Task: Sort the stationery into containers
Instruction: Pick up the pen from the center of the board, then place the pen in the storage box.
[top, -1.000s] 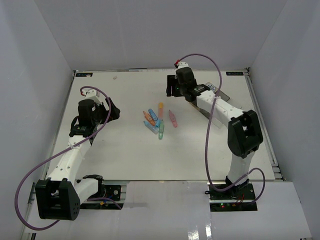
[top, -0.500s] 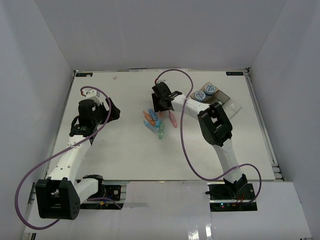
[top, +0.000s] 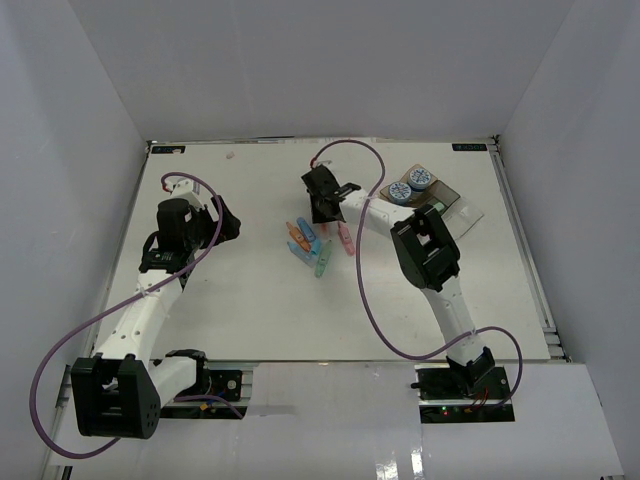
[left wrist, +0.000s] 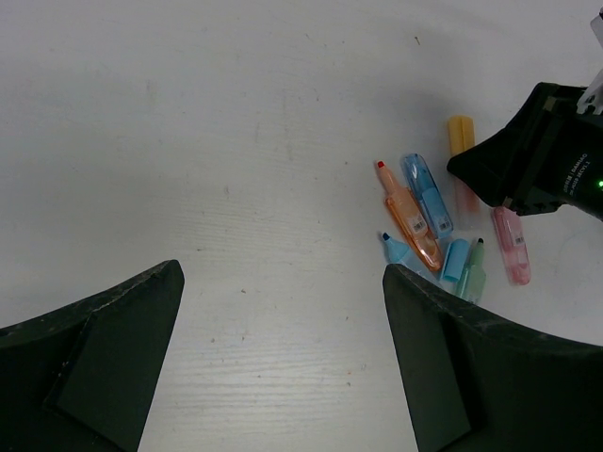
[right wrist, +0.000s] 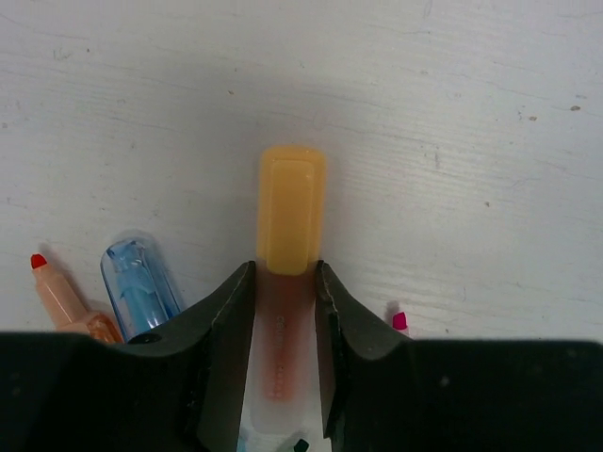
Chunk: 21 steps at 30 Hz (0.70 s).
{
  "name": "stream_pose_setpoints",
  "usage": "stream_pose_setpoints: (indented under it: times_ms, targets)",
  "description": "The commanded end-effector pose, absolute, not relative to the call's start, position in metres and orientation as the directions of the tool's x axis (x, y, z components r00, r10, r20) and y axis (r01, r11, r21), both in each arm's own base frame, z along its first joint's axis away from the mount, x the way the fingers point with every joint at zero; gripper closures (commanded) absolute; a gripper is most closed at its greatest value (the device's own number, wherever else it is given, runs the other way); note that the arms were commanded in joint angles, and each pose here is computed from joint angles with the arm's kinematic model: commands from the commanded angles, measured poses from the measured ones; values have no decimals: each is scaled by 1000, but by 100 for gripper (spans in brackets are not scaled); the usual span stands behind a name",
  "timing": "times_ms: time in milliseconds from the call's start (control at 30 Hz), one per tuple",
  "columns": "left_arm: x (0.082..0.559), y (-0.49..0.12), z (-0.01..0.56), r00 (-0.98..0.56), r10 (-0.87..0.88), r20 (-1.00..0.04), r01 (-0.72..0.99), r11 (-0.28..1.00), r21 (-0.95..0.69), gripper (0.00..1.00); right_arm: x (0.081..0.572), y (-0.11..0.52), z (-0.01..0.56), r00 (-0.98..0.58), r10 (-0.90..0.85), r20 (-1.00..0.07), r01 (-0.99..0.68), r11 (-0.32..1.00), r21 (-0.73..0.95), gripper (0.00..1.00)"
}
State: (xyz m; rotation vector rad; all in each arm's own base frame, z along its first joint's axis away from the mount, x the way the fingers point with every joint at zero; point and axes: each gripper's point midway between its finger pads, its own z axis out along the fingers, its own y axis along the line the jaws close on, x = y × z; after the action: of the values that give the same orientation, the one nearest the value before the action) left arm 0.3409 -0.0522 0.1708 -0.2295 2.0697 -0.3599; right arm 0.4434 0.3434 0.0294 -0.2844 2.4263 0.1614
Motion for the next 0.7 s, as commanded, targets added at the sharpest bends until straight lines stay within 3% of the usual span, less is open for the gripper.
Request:
stream_pose_setpoints:
  times_ms: [0,300,467,667]
  targets:
    - [343,-51,178,-486,-317,-814,-20,936,-352,2,457,361,40,-723,-115,-682,-240,967,91,73]
    - [342,-51,177,-487,-317,-814,-21,936,-352,2,483,366,120,-626,-12,-780,-230,958,170,78]
    - [342,-50,178,-484,-317,-816,-22,936,-351,2,492,304,168,-580,93,-809,-124,972,200,78]
    - [342,-50,178,-485,-320,-814,-25,935,-353,2,481,186,171,-559,241,-793,91,969,230,78]
